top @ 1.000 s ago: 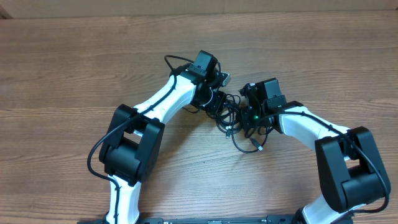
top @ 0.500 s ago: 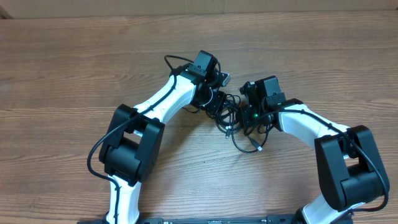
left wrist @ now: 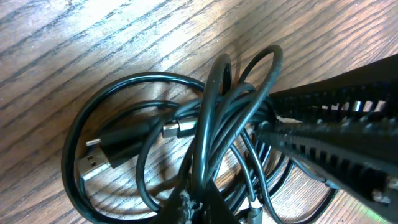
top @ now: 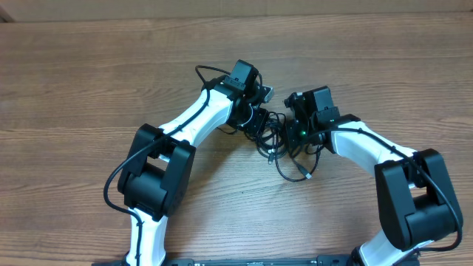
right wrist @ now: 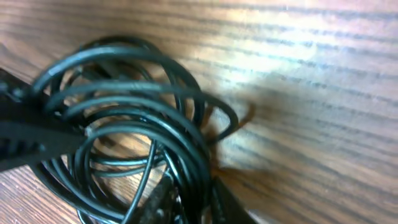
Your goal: Untangle cables
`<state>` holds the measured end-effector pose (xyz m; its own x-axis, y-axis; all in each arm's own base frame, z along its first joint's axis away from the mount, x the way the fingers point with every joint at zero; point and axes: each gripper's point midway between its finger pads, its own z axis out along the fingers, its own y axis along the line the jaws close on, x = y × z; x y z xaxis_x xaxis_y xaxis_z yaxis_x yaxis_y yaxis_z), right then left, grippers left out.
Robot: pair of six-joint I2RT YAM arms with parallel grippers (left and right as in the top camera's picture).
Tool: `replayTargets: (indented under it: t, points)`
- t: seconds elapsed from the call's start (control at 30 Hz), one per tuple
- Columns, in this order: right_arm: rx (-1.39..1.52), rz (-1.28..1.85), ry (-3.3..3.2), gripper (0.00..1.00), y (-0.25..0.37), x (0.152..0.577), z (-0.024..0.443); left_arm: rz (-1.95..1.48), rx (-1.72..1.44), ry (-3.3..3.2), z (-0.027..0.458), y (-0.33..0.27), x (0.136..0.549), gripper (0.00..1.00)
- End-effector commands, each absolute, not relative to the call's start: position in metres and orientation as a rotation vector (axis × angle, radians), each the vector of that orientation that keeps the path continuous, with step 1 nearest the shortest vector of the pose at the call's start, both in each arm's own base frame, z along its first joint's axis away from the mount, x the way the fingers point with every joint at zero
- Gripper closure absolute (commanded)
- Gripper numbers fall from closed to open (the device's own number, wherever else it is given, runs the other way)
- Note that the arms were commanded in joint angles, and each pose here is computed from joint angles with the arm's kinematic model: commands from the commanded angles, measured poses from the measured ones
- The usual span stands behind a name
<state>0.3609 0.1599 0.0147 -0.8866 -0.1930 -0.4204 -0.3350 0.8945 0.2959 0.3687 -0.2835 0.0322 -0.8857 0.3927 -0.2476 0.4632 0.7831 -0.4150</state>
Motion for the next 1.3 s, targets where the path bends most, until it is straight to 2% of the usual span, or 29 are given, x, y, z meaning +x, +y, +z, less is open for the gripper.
replayTargets:
  t: [0.0, 0.23, 0.3, 0.37, 0.43, 0.63, 0.8, 0.83, 0.87, 0.9, 0.93, 1.03, 1.17, 1.27]
  points:
    - [-0.387, 0.515, 2.646, 0.91, 0.162, 0.372, 0.022, -0.739, 0.743, 2.794, 0.035, -0.291, 0.369, 0.96]
    - [-0.359, 0.469, 2.754, 0.96, 0.151, 0.353, 0.01, -0.739, 0.743, 2.794, 0.035, -0.291, 0.369, 0.96]
    - [-0.245, 0.388, 2.788, 0.96, 0.139, 0.354, 0.007, -0.738, 0.742, 2.795, 0.035, -0.291, 0.369, 0.96]
    - [0.151, 0.173, 2.83, 0.96, 0.1, 0.357, 0.0, -0.723, 0.737, 2.802, 0.034, -0.289, 0.37, 0.96]
    - [0.469, 0.12, 2.829, 0.96, 0.07, 0.353, -0.003, -0.629, 0.651, 2.843, 0.029, -0.278, 0.375, 0.96]
    - [0.685, 0.039, 2.932, 0.96, 0.025, 0.323, -0.011, -0.341, 0.402, 2.9, 0.019, -0.245, 0.392, 0.96]
    - [0.77, -0.107, 3.003, 0.96, 0.001, 0.296, -0.013, -0.315, 0.304, 2.916, 0.018, -0.226, 0.401, 0.96]
    - [0.802, -0.128, 3.0, 0.94, -0.003, 0.294, -0.013, -0.312, 0.292, 2.919, 0.018, -0.222, 0.402, 0.96]
    - [0.818, -0.126, 2.992, 0.69, -0.004, 0.295, -0.013, -0.309, 0.276, 2.927, 0.017, -0.217, 0.403, 0.96]
    - [0.815, -0.082, 2.985, 0.54, 0.0, 0.299, -0.013, -0.305, 0.258, 2.936, 0.017, -0.212, 0.404, 0.96]
    - [0.816, -0.048, 2.99, 0.43, 0.004, 0.299, -0.013, -0.309, 0.254, 2.939, 0.017, -0.211, 0.403, 0.96]
    - [0.789, -0.007, 3.005, 0.36, 0.009, 0.299, -0.013, -0.38, 0.27, 2.945, 0.018, -0.217, 0.401, 0.96]
    - [0.62, 0.086, 3.035, 0.34, 0.019, 0.309, -0.006, -0.561, 0.403, 2.919, 0.024, -0.237, 0.394, 0.96]
    - [0.513, 0.107, 3.006, 0.34, 0.022, 0.331, 0.02, -0.559, 0.41, 2.913, 0.025, -0.237, 0.395, 0.96]
